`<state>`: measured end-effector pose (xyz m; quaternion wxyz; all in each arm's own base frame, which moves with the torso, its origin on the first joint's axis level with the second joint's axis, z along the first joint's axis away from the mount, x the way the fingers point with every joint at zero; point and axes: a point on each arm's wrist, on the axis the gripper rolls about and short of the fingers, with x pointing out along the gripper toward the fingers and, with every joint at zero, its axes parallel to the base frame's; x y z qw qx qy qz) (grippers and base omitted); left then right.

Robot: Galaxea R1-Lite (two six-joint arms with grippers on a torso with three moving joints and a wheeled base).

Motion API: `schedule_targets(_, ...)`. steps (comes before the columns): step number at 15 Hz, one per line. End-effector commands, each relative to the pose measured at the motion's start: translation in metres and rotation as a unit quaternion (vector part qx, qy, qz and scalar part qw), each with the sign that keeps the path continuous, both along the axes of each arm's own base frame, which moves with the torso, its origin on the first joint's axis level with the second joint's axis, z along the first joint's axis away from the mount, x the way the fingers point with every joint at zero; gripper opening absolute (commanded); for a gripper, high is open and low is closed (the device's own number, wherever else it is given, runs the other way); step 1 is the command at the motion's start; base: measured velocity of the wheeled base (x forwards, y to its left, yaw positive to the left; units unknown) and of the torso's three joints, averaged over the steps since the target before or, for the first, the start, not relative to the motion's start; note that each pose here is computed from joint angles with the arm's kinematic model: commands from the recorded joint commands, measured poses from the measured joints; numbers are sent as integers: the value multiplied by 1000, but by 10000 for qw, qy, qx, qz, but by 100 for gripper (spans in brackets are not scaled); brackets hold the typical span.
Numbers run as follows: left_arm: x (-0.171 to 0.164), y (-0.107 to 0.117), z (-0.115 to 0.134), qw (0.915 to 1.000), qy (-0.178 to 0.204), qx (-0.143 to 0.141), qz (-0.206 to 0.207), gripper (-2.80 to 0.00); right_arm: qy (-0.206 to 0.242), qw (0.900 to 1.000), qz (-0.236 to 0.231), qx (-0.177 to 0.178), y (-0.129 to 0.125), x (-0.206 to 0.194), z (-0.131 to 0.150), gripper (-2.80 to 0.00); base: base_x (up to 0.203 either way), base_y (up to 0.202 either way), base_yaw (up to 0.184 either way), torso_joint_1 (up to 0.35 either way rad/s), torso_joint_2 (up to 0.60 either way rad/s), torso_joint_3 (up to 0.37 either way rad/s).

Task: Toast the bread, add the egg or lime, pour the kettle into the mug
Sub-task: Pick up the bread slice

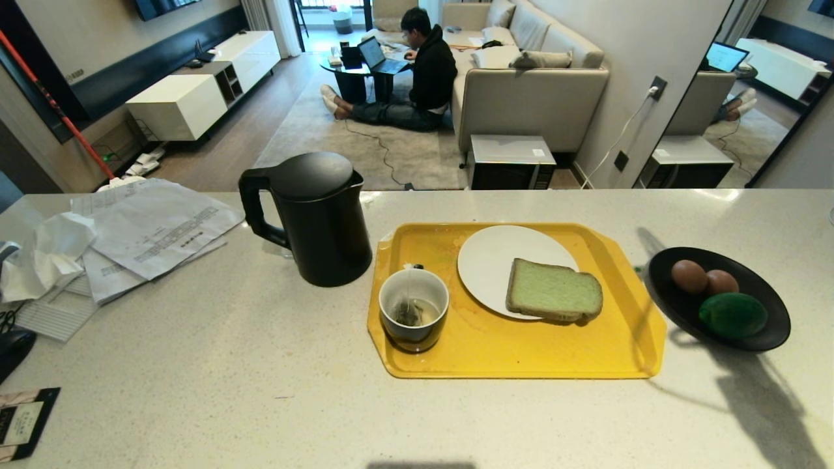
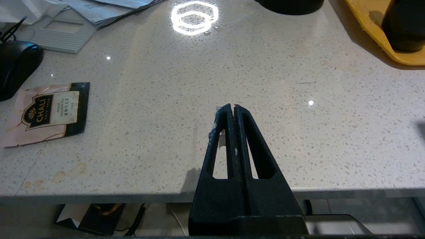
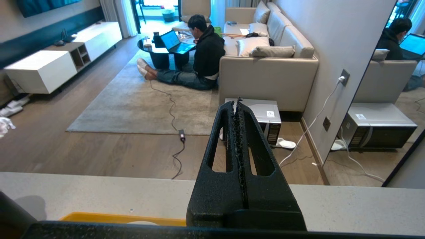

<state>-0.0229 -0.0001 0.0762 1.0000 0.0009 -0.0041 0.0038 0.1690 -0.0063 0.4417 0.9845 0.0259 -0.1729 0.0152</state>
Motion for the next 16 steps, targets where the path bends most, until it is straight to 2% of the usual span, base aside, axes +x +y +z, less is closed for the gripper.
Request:
schedule_targets(1, 0, 0, 0, 10000, 2, -1, 8, -280, -49, 10000, 22, 55, 0, 0, 2, -280, 0, 0, 0, 0, 0, 0)
schedule_targets(9, 0, 0, 0, 10000, -5, -1, 8, -280, -47, 10000, 20, 71, -1, 18, 8, -280, 0, 0, 0, 0, 0, 0)
schedule_targets(11, 0, 0, 0, 10000, -3, -1, 3, -280, 1, 9998, 70, 210, -1, 25, 9, -280, 0, 0, 0, 0, 0, 0)
schedule_targets(16, 0, 0, 0, 10000, -3, -1, 6, -280, 655, 9968, 248, 376, -2, 33, 2, -280, 0, 0, 0, 0, 0, 0)
